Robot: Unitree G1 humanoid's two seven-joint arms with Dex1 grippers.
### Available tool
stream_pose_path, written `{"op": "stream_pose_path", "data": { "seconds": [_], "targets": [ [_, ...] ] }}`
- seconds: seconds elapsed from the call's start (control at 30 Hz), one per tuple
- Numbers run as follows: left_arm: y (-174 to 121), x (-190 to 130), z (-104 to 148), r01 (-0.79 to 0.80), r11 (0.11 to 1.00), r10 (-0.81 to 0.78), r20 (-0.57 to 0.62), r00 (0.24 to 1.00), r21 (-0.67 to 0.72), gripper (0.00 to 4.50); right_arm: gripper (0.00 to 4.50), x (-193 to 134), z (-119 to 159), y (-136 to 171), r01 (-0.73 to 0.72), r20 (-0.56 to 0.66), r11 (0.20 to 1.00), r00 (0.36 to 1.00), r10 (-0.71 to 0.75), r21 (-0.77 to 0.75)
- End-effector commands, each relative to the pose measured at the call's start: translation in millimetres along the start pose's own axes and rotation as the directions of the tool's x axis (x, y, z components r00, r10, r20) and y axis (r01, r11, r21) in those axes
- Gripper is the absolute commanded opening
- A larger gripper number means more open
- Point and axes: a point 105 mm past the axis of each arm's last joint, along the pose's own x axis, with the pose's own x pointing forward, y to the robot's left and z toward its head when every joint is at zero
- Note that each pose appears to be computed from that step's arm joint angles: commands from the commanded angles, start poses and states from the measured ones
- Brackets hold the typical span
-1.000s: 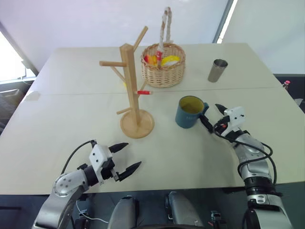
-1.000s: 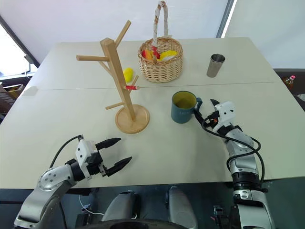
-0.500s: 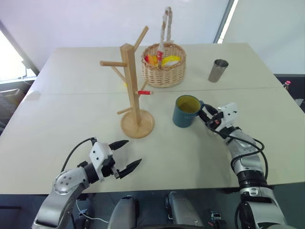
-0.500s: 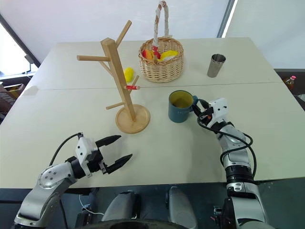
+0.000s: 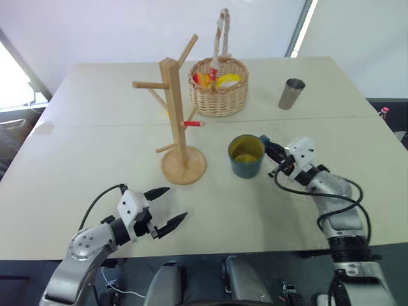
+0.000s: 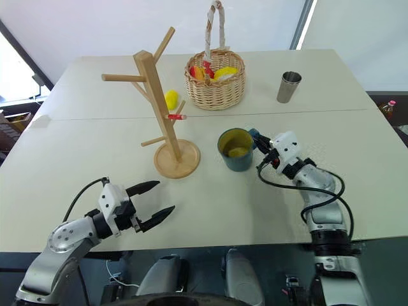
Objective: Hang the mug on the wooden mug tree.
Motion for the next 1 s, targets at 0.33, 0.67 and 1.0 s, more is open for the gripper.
{"op": "stream_pose_path", "data": {
  "seconds": [0.33, 0.67, 1.0],
  "targets": [
    [33.4, -15.8, 35.0, -0.077, 0.996, 0.072, 0.123, 0.990, 0.036, 4.50, 0.03, 20.7, 103.5, 25.7, -0.210, 0.107, 0.893, 0.956, 0.272, -0.398],
    [43.2, -27.8, 51.2, -0.082, 0.996, 0.075, 0.144, 0.987, 0.041, 4.50, 0.03, 43.1, 132.3, 23.1, -0.221, 0.104, 0.861, 0.949, 0.299, -0.457],
    [43.6, -28.3, 53.9, -0.105, 0.993, 0.097, 0.156, 0.983, 0.046, 4.50, 0.03, 58.4, 150.8, 27.8, -0.235, 0.128, 0.834, 0.932, 0.339, -0.499]
  ]
}}
